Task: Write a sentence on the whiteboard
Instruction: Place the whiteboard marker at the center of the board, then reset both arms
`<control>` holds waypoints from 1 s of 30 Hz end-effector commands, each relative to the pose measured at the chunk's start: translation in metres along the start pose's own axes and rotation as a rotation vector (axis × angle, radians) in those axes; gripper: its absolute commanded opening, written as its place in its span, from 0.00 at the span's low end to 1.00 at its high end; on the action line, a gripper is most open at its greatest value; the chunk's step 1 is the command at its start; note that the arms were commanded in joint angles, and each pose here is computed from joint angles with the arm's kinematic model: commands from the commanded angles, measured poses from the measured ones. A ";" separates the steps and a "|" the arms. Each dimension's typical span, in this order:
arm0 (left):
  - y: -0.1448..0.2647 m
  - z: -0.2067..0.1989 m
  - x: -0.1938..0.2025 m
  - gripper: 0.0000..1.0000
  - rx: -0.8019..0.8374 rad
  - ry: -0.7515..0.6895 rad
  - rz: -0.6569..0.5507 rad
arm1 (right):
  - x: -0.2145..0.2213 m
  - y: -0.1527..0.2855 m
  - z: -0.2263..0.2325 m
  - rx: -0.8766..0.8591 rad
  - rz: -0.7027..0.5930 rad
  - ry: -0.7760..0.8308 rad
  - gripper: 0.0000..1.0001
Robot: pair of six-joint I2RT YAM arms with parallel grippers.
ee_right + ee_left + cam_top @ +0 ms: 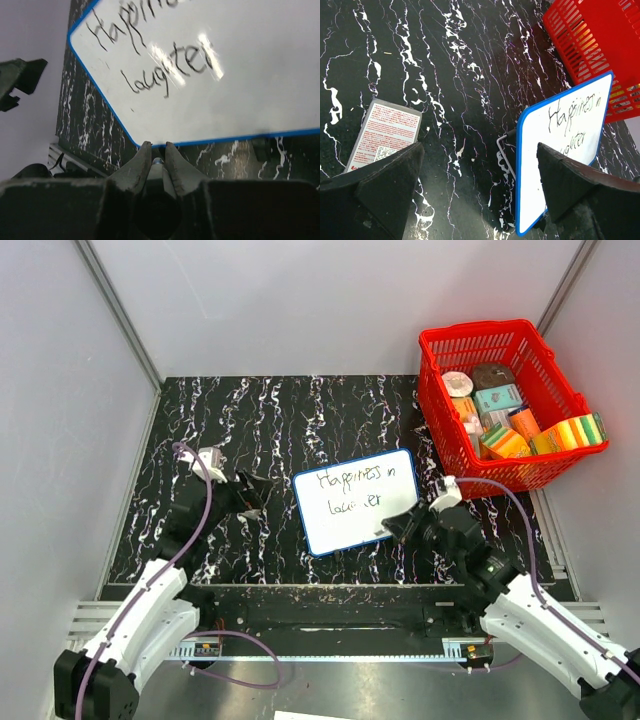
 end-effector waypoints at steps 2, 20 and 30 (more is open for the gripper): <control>0.002 -0.010 -0.023 0.99 0.038 0.000 -0.062 | 0.038 0.004 -0.036 0.096 0.170 -0.217 0.00; 0.011 -0.015 -0.036 0.99 0.050 -0.030 -0.140 | 0.055 -0.003 -0.061 0.247 0.191 -0.360 0.87; 0.011 -0.015 -0.036 0.99 0.041 0.012 -0.157 | 0.004 0.003 -0.010 0.098 -0.012 -0.141 1.00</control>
Point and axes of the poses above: each gripper's point midway between its finger pads, its own y axis back along the fingers, its own z axis along the line the jaws close on, x = y × z, the point moved 9 cm from there along y, back along the fingers, and after that the axes turned 9 degrees about -y, right-handed, at the moved point
